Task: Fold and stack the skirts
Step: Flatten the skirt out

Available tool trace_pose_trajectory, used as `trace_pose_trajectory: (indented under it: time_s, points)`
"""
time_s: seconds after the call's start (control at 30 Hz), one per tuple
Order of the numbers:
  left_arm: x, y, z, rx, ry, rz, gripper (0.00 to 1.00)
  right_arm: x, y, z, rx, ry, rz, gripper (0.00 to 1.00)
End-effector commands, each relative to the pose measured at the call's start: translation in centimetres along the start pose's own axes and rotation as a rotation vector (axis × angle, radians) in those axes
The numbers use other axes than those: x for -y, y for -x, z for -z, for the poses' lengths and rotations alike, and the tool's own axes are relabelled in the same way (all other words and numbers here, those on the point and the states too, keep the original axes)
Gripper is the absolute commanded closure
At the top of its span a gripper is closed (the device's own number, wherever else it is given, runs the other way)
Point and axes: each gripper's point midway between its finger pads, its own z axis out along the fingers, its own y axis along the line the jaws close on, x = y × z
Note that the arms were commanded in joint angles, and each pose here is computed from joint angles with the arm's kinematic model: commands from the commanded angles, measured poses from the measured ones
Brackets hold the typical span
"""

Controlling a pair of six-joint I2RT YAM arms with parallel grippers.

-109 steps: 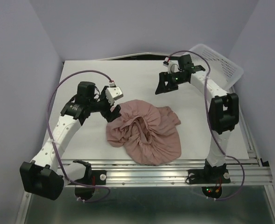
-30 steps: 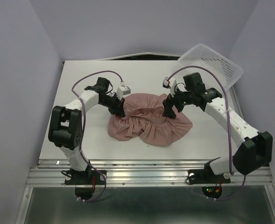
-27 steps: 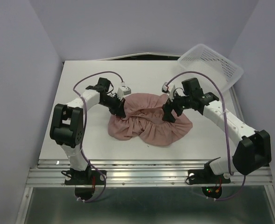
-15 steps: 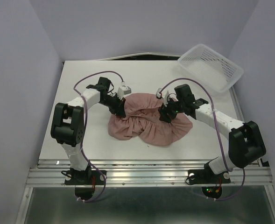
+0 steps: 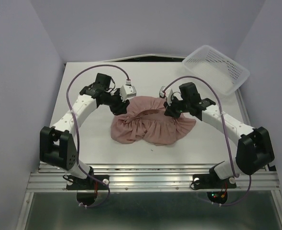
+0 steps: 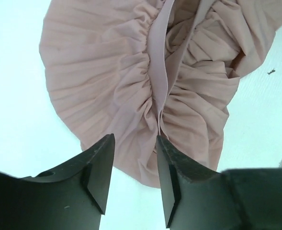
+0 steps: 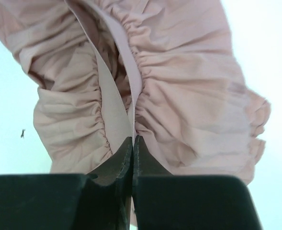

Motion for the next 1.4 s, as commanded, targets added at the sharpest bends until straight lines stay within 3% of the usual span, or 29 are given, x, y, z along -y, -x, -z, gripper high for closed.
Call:
trace_pose_trajectory:
  time_s: [0.0,0.03,0.07,0.3,0.57,0.77,1.27,1.37]
  points:
    - [0.8,2.0,0.4,0.006,0.034,-0.187,0.36,1.0,6.0,2.1,0.115,-0.029,0.058,0.99]
    - [1.4,1.9,0.2,0.001,0.026,-0.184,0.35,1.1,6.1,2.1,0.114,-0.029,0.058,0.99]
    - [1.8,2.2,-0.3,0.02,0.034,-0.197,0.22,1.1,6.3,2.2,0.118,-0.026,0.062,0.99]
    - [1.3,2.4,-2.6,0.071,0.113,-0.241,0.22,1.4,6.3,2.8,0.107,-0.057,0.067,0.99]
    - [1.0,2.6,-4.5,0.13,0.122,-0.246,0.32,1.6,7.3,3.1,0.122,-0.059,0.052,0.99]
    - [3.0,3.0,-4.9,0.177,0.078,-0.3,0.33,1.9,7.7,3.2,0.119,-0.069,0.046,0.99]
    - [3.5,1.8,-6.6,0.158,0.033,-0.3,0.41,2.2,7.5,3.3,0.106,-0.09,0.041,0.99]
    - [3.7,1.9,-6.4,0.163,0.028,-0.303,0.5,2.2,7.5,3.3,0.106,-0.09,0.041,1.0]
